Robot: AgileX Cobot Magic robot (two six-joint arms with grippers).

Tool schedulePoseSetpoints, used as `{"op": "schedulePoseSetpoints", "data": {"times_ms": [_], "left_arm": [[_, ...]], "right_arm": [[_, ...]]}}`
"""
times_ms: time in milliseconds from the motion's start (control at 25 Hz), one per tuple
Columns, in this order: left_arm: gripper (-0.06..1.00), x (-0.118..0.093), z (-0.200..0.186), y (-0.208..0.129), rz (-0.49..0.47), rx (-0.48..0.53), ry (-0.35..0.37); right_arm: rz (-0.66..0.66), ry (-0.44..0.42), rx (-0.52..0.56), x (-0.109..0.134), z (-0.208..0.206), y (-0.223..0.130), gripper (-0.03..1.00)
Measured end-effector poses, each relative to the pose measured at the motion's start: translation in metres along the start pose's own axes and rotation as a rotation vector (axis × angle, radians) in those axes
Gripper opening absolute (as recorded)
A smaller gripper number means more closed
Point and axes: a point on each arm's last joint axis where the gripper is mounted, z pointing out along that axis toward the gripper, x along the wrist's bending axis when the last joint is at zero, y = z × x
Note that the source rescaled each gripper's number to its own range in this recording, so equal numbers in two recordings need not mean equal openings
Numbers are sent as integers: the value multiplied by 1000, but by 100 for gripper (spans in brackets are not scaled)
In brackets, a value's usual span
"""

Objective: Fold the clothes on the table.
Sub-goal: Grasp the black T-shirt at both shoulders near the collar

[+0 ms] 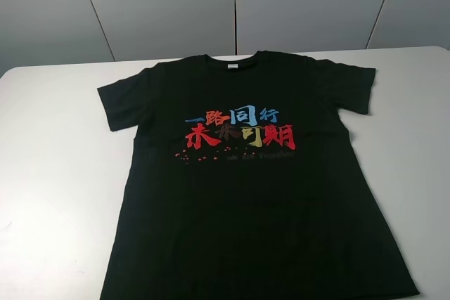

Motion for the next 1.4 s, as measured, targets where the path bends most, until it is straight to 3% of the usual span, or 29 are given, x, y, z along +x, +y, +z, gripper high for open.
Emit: {"op": "schedulePoseSetpoints", "data": {"times_ms": [1400], "left_arm": [[100, 0, 0, 0, 0, 0, 0]], "right_arm": [[0, 0, 0, 0, 0, 0, 97]]}}
